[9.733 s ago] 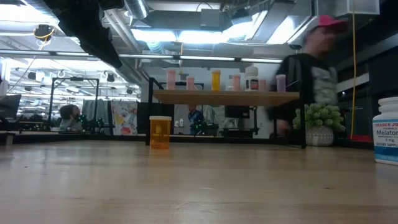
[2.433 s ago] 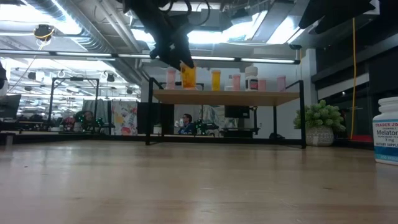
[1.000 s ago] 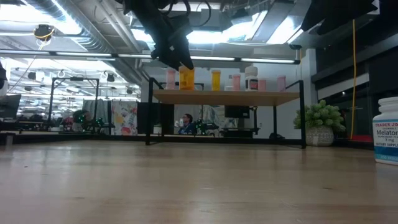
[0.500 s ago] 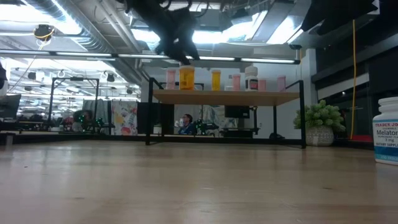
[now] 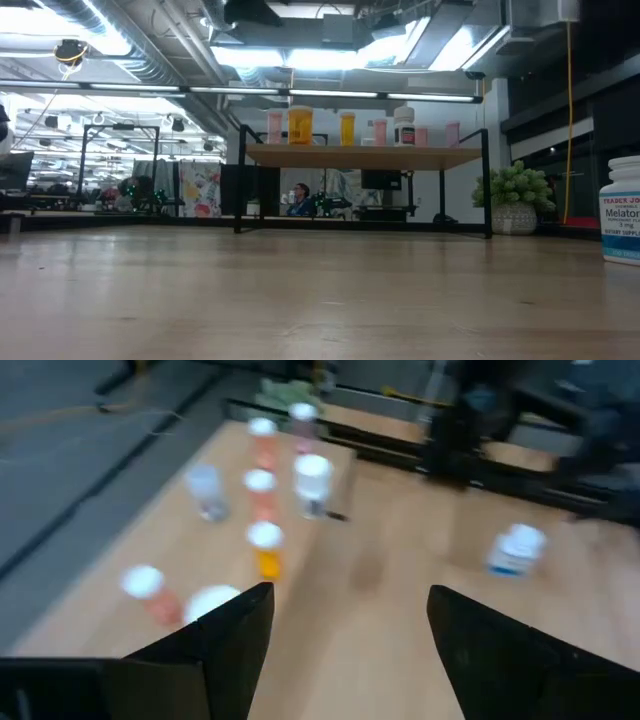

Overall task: Pick and place medicine bottles onto shelf by color
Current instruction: Put the big white pill bottle on the shelf

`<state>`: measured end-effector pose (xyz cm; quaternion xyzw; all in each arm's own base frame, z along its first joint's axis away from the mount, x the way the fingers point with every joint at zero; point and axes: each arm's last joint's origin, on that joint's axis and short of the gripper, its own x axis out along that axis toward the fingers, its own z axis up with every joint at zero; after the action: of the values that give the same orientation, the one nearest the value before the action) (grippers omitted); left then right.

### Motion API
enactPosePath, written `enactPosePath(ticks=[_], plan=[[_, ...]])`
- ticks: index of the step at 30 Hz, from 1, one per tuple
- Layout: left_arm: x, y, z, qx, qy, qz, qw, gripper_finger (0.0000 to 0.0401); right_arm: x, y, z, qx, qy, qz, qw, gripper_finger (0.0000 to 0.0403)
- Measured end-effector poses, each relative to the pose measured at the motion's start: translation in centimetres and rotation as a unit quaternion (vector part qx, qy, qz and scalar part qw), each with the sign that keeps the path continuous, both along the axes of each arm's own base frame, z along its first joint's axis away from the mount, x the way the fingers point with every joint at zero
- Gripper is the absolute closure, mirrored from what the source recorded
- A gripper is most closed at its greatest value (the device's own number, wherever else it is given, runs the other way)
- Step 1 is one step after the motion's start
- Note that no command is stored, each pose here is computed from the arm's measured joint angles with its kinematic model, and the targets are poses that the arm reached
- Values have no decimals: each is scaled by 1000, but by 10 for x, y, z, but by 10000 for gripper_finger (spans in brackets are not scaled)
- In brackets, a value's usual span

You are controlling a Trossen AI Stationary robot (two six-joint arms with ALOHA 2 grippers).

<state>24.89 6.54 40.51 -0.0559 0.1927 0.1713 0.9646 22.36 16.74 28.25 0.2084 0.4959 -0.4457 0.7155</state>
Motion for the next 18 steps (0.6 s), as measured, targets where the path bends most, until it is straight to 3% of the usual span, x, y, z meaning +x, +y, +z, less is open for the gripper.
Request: enactPosePath(ticks=[3,6,18], plan=[[-5,-12,3,-15,-1,-19,1000,140,-3,-1,-11,45,42,-43,997,165],[-9,-23,1,-35,13,-31,999,140,1,3,-23,70,17,-60,996,168],[-10,-52,-10,-39,79,-85,992,140,-1,-9,-65,78,21,-128,988,169]])
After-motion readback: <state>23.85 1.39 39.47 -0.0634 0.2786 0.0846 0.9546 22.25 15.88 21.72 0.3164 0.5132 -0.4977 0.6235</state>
